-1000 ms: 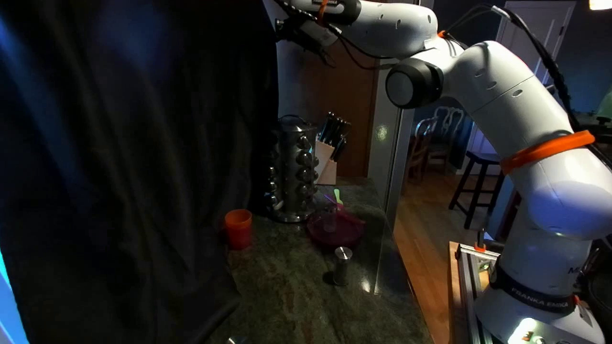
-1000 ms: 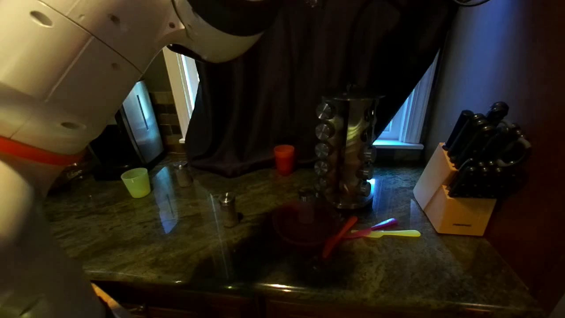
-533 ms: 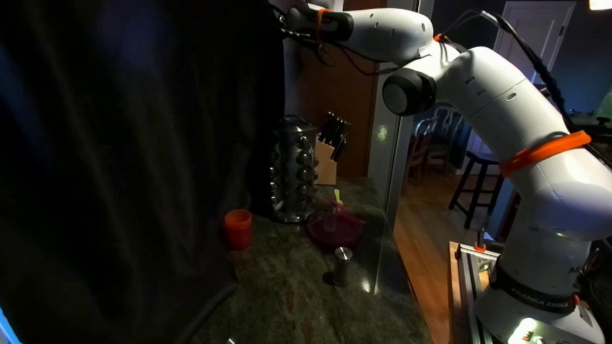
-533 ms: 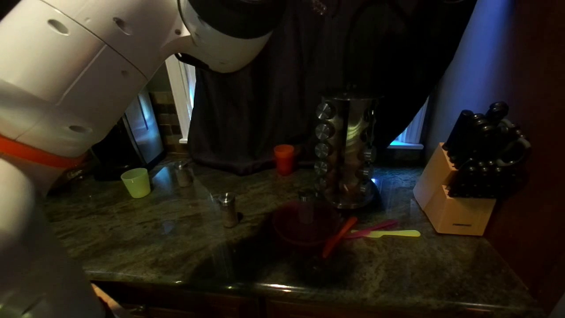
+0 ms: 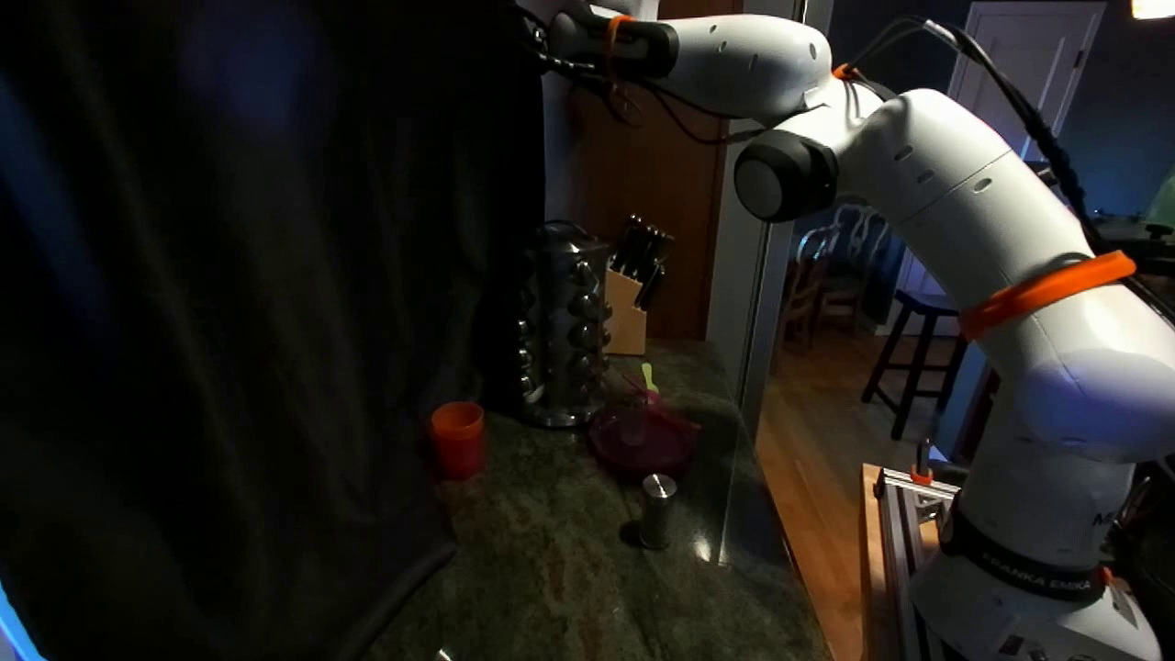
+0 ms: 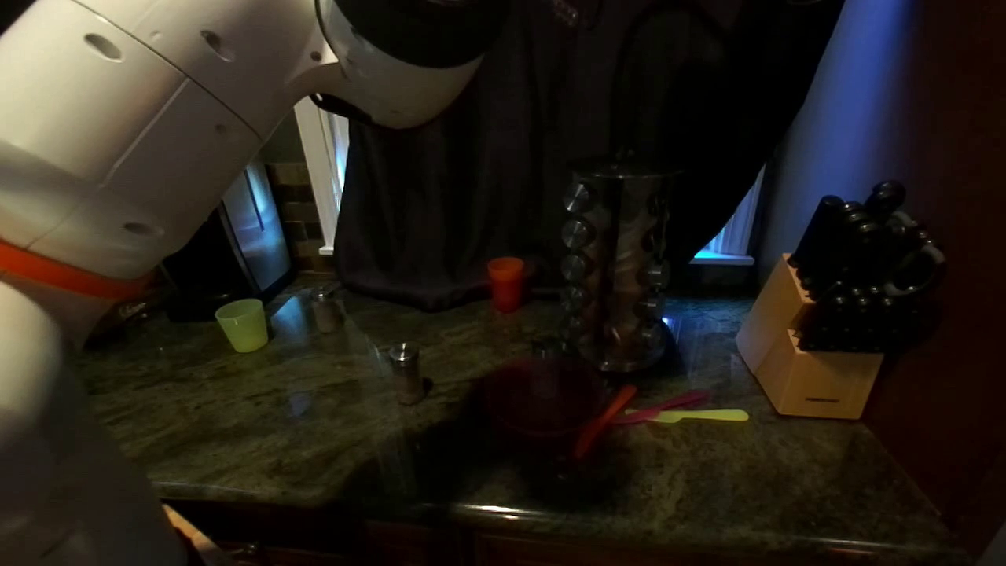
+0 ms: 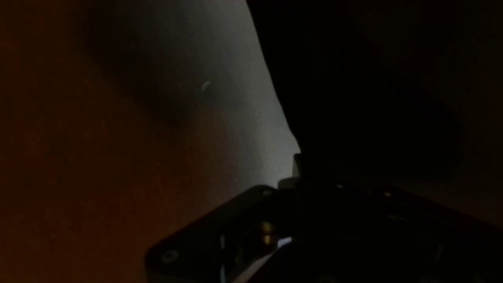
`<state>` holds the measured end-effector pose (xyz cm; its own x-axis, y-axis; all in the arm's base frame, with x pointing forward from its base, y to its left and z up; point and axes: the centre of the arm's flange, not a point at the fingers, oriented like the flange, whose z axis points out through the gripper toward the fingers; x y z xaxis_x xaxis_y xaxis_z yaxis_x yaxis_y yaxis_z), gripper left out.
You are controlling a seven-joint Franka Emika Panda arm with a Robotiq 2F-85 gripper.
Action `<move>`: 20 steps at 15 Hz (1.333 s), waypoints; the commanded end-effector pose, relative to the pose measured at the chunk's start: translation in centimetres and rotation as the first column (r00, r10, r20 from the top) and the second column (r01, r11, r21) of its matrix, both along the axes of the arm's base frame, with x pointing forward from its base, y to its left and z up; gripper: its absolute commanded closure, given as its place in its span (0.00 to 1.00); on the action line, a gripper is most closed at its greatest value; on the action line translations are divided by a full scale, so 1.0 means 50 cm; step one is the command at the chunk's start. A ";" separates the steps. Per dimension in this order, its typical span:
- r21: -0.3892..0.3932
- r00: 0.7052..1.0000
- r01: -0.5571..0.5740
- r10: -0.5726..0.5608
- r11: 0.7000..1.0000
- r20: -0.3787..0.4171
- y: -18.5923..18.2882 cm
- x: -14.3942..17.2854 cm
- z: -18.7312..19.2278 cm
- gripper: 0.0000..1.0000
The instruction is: Slightly pull the curtain to the right
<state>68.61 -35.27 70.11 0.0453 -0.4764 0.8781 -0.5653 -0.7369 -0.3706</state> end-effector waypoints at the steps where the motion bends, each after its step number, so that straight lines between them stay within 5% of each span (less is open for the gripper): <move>1: 0.003 0.997 0.065 -0.065 0.998 0.028 -0.008 0.028 -0.013 1.00; 9: -0.023 0.910 0.338 -0.320 0.941 0.264 -0.035 0.077 -0.053 1.00; 10: -0.009 0.912 0.335 -0.322 0.942 0.254 -0.025 0.075 -0.050 0.74; 12: -0.009 0.914 0.322 -0.308 0.947 0.265 -0.008 0.069 -0.049 0.66; 16: -0.034 0.961 0.222 -0.212 0.975 0.179 0.034 0.039 -0.040 0.35; 20: -0.138 0.987 0.149 -0.156 0.979 -0.039 0.087 0.011 -0.010 0.06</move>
<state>71.48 -32.22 67.48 -0.1136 -0.3829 0.9168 -0.6605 -0.6602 -0.3576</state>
